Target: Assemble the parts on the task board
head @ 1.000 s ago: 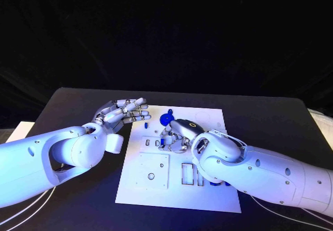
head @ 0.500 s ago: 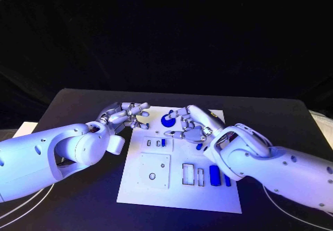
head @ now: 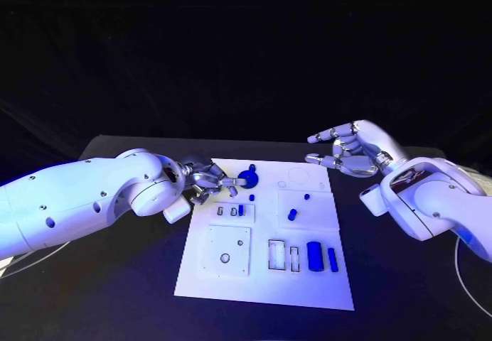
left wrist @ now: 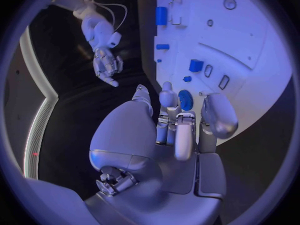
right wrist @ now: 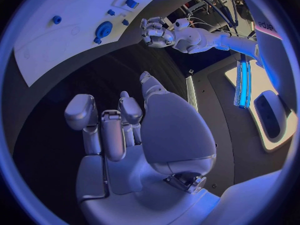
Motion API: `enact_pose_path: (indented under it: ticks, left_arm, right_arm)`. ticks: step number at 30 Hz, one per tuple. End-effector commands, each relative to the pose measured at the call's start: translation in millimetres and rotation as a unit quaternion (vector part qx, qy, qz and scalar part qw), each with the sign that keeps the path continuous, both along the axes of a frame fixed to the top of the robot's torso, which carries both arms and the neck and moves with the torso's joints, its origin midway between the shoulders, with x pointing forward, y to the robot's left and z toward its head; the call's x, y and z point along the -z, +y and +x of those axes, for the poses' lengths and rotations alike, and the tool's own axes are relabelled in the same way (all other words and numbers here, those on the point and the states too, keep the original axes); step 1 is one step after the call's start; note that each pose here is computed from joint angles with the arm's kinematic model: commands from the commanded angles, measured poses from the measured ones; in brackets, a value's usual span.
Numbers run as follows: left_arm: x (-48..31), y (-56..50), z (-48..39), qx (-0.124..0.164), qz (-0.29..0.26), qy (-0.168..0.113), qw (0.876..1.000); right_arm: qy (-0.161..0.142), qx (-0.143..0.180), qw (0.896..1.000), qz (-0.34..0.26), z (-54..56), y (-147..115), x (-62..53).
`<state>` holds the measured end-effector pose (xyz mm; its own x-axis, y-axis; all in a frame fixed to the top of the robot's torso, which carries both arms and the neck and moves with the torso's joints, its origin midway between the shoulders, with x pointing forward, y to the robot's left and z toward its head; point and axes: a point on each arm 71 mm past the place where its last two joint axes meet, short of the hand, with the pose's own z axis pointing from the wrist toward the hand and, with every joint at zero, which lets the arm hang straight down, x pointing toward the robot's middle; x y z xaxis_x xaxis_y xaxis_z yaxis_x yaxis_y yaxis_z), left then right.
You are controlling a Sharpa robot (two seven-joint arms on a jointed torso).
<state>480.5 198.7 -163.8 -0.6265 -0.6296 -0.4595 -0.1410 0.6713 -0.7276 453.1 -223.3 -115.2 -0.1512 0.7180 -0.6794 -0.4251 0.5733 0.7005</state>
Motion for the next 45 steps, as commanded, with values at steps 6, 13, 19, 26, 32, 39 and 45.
enact_pose_path:
  ticks: [6,13,19,26,32,39,45]
  left_arm:
    - [6.5,-9.5,10.3,0.041,0.203,-0.011,0.978]
    - [8.0,-25.2,16.0,0.056,0.228,-0.017,0.972]
    - [11.5,-33.3,17.8,0.069,0.239,-0.011,0.969]
    - [14.9,-37.7,18.9,0.084,0.254,-0.006,0.963]
    - [16.1,-39.6,18.6,0.095,0.264,-0.004,0.960]
    - [16.3,-43.3,18.3,0.100,0.266,-0.005,0.959]
    - [16.1,-45.7,18.3,0.100,0.265,-0.006,0.959]
  right_arm:
    - [0.033,0.010,0.999,0.031,7.2,-12,3.3]
    - [0.039,0.014,0.999,0.029,9.8,-14,5.0]
    - [0.041,0.018,0.999,0.028,11.3,-16,6.1]
    - [0.045,0.019,0.998,0.026,12.9,-16,7.6]
    - [0.047,0.019,0.998,0.026,13.7,-15,8.6]
    - [0.049,0.018,0.998,0.025,14.4,-15,9.5]
    - [0.051,0.017,0.998,0.024,14.9,-14,10.2]
